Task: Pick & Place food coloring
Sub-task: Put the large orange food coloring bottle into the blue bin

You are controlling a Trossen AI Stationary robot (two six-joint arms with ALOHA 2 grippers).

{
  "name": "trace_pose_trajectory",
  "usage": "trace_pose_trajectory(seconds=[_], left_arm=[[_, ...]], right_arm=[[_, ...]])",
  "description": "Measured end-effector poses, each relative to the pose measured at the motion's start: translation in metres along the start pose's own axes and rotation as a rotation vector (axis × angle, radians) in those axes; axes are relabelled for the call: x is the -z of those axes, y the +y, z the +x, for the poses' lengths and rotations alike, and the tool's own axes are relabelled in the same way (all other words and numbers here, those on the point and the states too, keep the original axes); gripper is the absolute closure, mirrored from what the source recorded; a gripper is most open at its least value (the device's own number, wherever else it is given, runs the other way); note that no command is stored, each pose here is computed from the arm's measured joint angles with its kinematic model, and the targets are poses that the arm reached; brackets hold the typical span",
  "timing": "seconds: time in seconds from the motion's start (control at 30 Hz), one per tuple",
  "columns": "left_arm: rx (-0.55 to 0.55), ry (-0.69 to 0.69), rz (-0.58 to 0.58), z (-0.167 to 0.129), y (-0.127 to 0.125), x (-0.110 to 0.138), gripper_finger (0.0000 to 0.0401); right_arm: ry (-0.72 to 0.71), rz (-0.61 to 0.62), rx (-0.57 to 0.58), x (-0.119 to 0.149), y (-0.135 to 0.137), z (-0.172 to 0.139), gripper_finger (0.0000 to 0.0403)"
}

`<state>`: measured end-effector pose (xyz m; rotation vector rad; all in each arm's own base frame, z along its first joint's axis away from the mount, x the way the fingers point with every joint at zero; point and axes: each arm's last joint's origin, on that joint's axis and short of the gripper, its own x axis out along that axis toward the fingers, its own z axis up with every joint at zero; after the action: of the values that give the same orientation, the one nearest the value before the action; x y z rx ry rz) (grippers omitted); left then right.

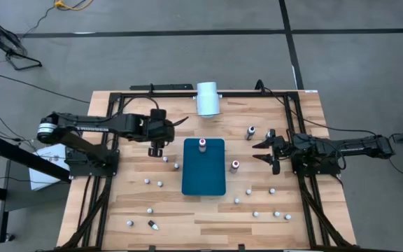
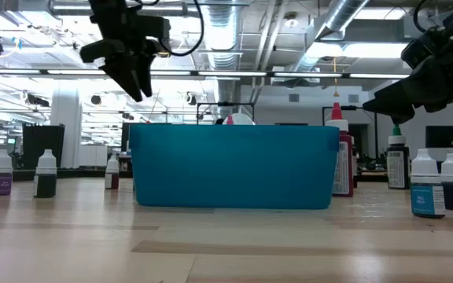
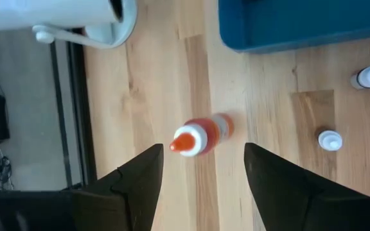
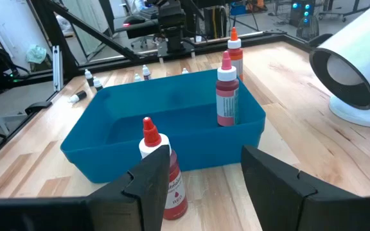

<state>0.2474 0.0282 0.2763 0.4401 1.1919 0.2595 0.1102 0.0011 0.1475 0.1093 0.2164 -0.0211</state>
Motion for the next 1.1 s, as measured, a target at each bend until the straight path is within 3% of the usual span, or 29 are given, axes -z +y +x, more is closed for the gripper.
trace_pose_trajectory(seconds=[0.57,1.1], left_arm=[[-0.012,-0.032,-0.056,-0.012,-0.005,0.039,0.0191],[-0.065,-0.073,-0.093,0.009,0.006,0.045,0.0191]], right_arm=[[0.000,0.000,0.000,0.000,0.000,0.000,0.0219],[0.000,0.000,-0.001,0.000,0.000,0.000,0.0219]])
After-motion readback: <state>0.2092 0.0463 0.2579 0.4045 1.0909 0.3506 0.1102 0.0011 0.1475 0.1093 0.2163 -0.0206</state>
